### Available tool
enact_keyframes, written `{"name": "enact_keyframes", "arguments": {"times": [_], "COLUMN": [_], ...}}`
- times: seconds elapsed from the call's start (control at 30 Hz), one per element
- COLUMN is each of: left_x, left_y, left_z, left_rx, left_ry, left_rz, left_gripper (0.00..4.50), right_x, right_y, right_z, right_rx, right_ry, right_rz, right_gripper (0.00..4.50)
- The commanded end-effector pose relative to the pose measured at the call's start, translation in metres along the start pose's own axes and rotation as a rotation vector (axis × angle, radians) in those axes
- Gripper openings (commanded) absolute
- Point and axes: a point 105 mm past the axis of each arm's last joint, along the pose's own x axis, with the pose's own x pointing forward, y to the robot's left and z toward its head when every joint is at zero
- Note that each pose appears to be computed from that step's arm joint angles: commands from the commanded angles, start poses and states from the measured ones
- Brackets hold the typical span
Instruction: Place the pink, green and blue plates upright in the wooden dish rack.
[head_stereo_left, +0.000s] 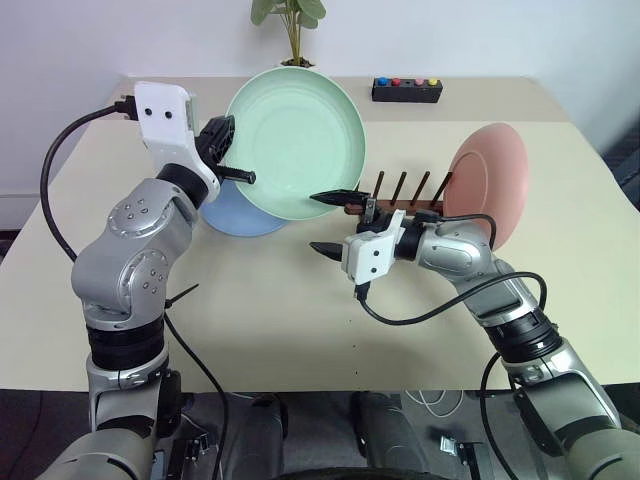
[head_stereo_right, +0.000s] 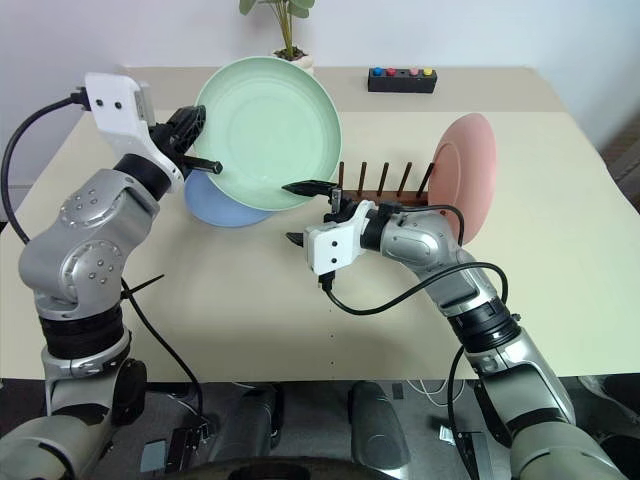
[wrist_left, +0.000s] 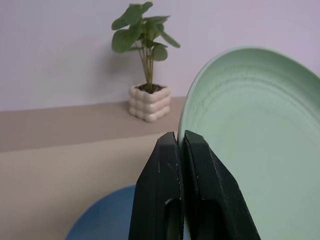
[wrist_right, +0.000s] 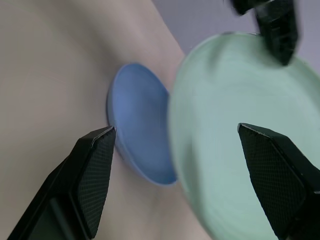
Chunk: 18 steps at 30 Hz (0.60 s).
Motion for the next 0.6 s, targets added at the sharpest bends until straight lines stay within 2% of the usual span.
{"name": "enact_keyframes", "arguments": {"times": [0.03, 0.1, 0.17, 0.23, 0.4, 0.43, 0.6], "left_x": [-0.0044, -0.0051, -0.0054, -0.0055, -0.0063, -0.0062, -0.0055], "left_y": [-0.0091, -0.0103, -0.0126, -0.0153, -0.0165, -0.0162, -0.0143], "left_z": [0.0214, 0.0218, 0.0206, 0.0197, 0.0185, 0.0187, 0.0188], "left_rx": [0.010, 0.009, 0.013, 0.014, 0.002, -0.005, -0.039], "left_ry": [-0.073, -0.073, -0.066, -0.063, -0.061, -0.063, -0.071], "left_rz": [-0.040, -0.046, -0.055, -0.066, -0.071, -0.070, -0.066], "left_gripper": [0.04, 0.04, 0.00, 0.00, 0.00, 0.00, 0.00], "right_x": [0.0044, 0.0056, 0.0066, 0.0069, 0.0074, 0.0076, 0.0085], "right_y": [-0.0134, -0.0126, -0.0126, -0.0122, -0.0118, -0.0116, -0.0113], "right_z": [0.0071, 0.0051, 0.0018, -0.0012, -0.0016, -0.0013, -0.0005], "right_rx": [-0.058, -0.065, -0.072, -0.081, -0.089, -0.094, -0.111], "right_ry": [-0.021, -0.010, 0.006, 0.018, 0.019, 0.018, 0.015], "right_rz": [-0.045, -0.042, -0.041, -0.038, -0.038, -0.038, -0.041], "right_gripper": [3.98, 3.98, 3.45, 2.64, 0.28, 0.10, 0.10]}}
